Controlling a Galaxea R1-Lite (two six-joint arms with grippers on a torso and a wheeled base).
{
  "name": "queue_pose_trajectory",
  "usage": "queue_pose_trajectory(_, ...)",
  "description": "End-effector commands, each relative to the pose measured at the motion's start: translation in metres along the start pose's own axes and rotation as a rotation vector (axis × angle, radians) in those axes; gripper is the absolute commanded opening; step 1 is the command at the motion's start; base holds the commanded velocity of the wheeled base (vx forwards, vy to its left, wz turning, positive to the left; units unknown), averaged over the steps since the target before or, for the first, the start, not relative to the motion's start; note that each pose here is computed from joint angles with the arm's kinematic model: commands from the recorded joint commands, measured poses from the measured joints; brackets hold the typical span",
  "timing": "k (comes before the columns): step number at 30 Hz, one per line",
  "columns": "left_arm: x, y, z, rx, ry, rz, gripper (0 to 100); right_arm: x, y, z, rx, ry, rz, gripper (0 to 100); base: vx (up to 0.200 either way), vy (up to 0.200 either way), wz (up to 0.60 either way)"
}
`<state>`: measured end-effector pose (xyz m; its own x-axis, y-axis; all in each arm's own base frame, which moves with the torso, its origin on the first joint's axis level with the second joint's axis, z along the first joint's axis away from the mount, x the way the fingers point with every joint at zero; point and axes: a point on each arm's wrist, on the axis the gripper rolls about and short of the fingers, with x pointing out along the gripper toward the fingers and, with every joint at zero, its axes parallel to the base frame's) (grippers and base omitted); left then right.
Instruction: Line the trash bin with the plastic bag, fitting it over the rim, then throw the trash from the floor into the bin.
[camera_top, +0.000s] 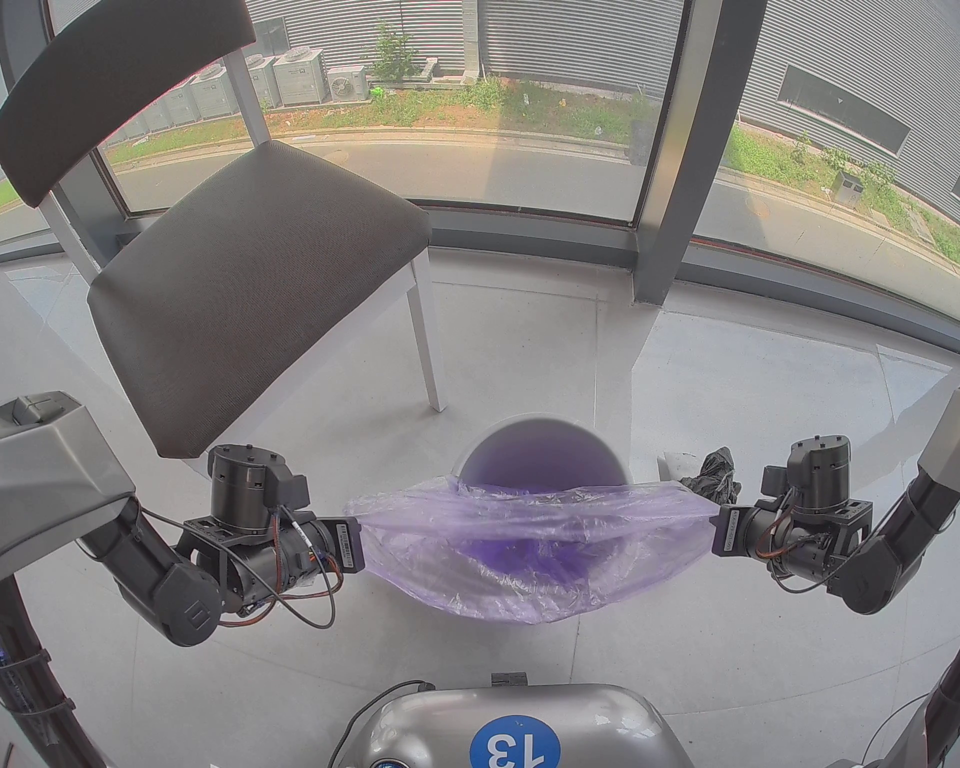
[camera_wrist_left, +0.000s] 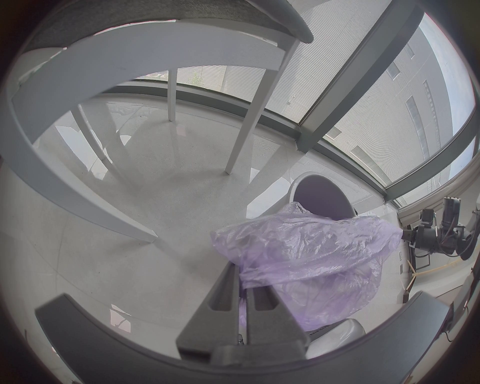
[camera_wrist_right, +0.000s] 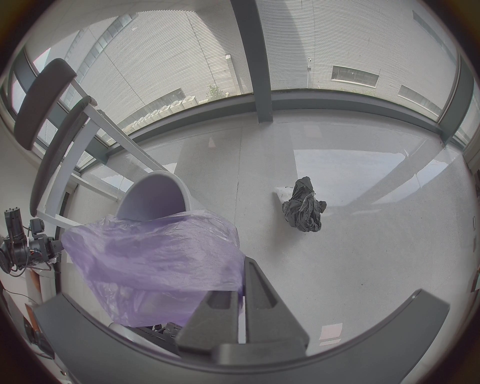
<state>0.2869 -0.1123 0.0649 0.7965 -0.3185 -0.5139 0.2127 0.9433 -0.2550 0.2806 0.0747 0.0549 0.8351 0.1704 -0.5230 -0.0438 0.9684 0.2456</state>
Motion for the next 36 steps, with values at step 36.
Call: queue_pose_trajectory(36, 0.053, -0.02, 0.005, 0.018, -0.019, -0.04, 0, 0.031, 0.007, -0.014, -0.011, -0.046, 0.04, 0, 0.0, 0.0, 0.0)
